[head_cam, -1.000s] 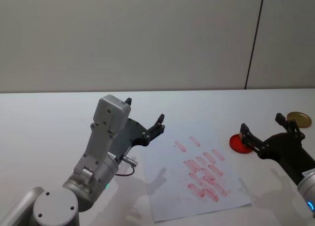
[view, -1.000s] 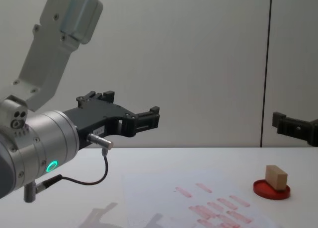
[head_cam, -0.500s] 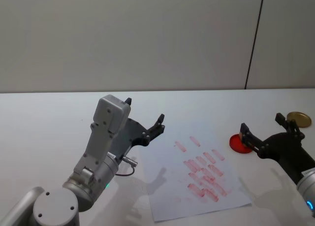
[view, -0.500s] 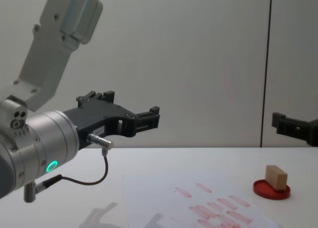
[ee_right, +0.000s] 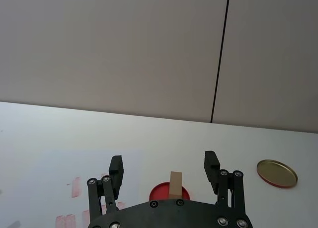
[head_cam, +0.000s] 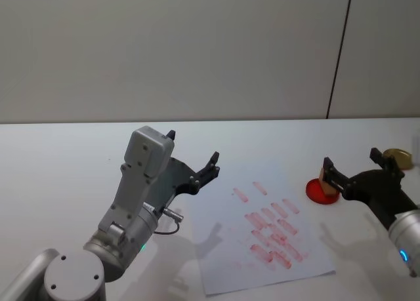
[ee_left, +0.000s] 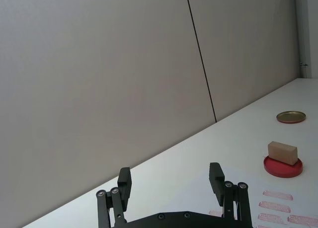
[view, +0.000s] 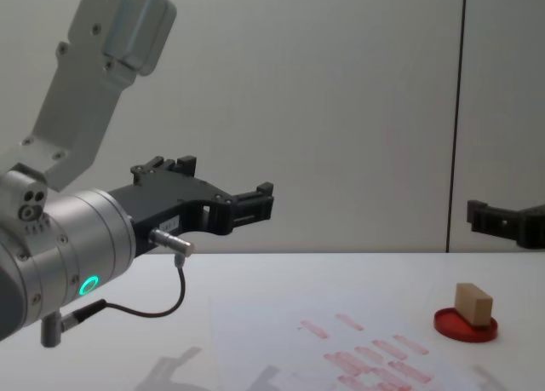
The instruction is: Use the one hand to pick up the stamp and affix it onto the A4 paper.
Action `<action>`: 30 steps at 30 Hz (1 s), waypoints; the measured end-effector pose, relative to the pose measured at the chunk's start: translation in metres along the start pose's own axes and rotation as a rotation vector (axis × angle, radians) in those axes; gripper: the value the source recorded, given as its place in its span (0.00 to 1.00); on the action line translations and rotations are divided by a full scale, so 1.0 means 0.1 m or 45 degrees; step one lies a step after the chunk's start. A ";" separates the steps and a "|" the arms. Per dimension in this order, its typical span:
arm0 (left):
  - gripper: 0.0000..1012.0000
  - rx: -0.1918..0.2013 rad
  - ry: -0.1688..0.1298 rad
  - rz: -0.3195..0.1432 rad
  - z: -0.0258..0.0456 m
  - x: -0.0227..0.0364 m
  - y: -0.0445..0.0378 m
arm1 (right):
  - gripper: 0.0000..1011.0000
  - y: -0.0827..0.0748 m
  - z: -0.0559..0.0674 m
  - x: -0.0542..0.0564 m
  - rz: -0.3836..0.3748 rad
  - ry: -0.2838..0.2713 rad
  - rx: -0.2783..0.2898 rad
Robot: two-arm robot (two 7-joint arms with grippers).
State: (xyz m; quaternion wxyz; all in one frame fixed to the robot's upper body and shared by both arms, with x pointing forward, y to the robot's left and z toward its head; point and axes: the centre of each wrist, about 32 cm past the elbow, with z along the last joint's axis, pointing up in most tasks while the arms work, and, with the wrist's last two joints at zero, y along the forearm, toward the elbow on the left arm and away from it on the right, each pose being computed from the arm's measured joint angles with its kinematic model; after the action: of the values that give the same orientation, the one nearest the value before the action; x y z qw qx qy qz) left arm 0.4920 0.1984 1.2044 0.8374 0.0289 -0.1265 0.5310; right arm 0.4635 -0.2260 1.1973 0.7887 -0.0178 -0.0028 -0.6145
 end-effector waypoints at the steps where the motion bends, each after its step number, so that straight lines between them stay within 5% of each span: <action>1: 0.98 0.000 0.000 0.000 0.000 0.000 0.000 | 0.99 0.02 0.01 0.00 -0.006 0.002 -0.005; 16: 0.98 0.000 0.000 0.000 0.000 0.000 0.000 | 0.99 0.39 0.02 0.01 -0.086 0.042 -0.154; 30: 0.98 0.000 0.000 0.000 0.000 0.000 0.000 | 0.99 0.71 -0.10 0.02 -0.115 0.096 -0.300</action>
State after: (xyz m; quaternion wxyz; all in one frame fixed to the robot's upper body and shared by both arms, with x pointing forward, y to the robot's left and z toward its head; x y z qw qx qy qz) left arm 0.4920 0.1984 1.2044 0.8373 0.0289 -0.1265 0.5311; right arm 0.5328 -0.2106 1.1858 0.7521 -0.0871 0.0983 -0.6458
